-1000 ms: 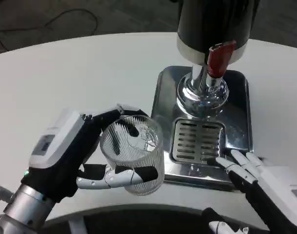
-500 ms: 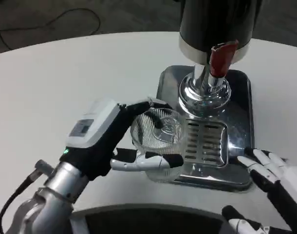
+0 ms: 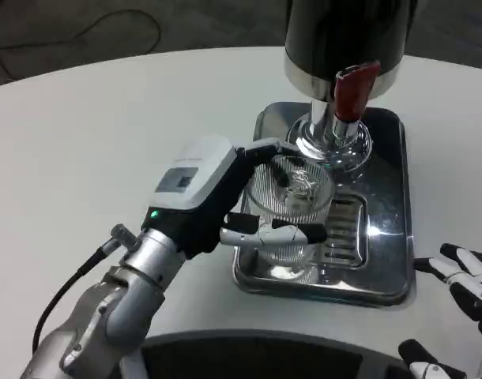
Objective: Grasp the cup under the faucet to collect the drink, then remove the cup.
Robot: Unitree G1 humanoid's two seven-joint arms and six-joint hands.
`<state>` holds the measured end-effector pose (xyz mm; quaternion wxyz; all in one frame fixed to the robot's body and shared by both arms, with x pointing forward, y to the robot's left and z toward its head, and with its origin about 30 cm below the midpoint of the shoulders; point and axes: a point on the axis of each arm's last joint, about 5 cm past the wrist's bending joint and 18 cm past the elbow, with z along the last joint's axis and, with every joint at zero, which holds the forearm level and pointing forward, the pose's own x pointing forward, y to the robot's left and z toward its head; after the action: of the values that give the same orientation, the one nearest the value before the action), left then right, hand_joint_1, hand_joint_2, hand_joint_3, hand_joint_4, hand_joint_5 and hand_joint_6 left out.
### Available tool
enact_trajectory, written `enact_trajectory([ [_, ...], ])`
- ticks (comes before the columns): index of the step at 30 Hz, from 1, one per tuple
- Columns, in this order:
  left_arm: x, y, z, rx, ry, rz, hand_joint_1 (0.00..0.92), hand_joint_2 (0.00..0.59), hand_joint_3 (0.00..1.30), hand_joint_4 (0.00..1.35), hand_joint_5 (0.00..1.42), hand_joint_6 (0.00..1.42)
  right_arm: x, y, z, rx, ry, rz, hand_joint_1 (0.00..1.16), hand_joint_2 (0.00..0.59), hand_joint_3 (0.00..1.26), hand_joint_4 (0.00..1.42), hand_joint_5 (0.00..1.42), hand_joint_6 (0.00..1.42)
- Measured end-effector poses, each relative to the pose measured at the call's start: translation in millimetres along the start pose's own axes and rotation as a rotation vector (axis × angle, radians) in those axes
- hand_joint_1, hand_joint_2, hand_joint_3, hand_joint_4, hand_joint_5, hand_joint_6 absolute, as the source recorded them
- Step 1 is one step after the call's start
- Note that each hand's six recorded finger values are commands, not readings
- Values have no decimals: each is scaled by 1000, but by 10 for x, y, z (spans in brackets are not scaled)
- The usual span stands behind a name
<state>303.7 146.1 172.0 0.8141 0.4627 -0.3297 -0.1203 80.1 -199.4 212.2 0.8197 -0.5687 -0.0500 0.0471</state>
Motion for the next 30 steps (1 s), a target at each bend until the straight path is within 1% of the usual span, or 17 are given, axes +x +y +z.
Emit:
enact_trajectory([
  [5,99,-10,-13,24,5,9,479,113,1035,1219,1424,1424,-34,-17,-5,-2,-1,-10,328,381,135,11,0,0],
  [10,190,-36,-33,60,19,14,479,113,1036,1219,1424,1424,-71,-30,-10,-4,4,-6,328,381,135,11,0,0],
  [15,260,-90,-18,77,25,35,479,113,1037,1219,1418,1424,-103,-39,-17,-2,6,-1,328,381,135,11,0,0],
  [18,316,-134,12,96,15,44,479,113,1033,1207,1417,1424,-113,-45,-23,-4,7,-1,327,382,135,11,0,0],
  [21,359,-173,40,98,13,52,479,113,1001,1145,1365,1424,-123,-56,-29,-7,4,-3,323,385,134,11,0,0],
  [24,388,-208,69,96,5,53,479,113,998,1141,1363,1424,-136,-67,-40,-12,12,-5,319,387,138,11,0,0],
  [30,438,-263,124,93,-11,50,479,113,1002,1152,1363,1424,-156,-73,-48,-12,11,-1,314,388,142,11,0,0],
])
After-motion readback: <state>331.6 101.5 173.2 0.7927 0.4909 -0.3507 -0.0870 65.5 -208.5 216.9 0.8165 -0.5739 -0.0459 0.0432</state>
